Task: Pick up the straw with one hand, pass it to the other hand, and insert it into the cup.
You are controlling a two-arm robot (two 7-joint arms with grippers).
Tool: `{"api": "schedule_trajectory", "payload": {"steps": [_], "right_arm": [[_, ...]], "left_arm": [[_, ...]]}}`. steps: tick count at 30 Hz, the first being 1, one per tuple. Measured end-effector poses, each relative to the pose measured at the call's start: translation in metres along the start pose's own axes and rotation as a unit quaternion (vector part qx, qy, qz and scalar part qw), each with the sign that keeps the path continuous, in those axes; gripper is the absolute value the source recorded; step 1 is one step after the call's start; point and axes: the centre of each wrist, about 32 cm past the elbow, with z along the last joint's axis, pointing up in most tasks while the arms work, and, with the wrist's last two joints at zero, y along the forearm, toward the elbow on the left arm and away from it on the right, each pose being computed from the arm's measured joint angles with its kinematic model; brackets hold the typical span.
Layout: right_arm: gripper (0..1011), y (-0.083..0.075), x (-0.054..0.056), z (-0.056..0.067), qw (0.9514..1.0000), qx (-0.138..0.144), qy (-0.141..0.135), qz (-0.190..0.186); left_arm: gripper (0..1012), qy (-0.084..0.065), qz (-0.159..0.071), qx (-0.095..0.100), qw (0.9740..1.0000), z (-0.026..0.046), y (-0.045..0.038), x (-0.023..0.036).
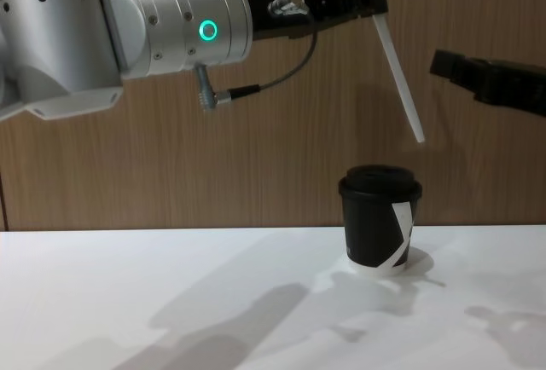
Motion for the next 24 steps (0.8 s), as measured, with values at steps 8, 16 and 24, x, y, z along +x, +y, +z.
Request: {"api": "schedule_trajectory", "payload": {"steps": [8, 16, 24], "right_arm": [[0, 0.0000, 0.0000, 0.0000, 1.0000, 0.000, 0.000, 0.000], [0, 0.0000, 0.0000, 0.0000, 1.0000, 0.000, 0.000, 0.000], [0, 0.0000, 0.0000, 0.0000, 1.0000, 0.000, 0.000, 0.000]], "left_arm": [[5, -0.042, 0.013, -0.001, 0.9990, 0.0014, -0.0025, 0.0015], [5, -0.069, 0.020, -0.011, 0.9973, 0.0003, -0.0053, 0.0045], [5, -0.092, 0.024, -0.009, 0.9955, -0.0009, -0.0094, 0.0075]]}}
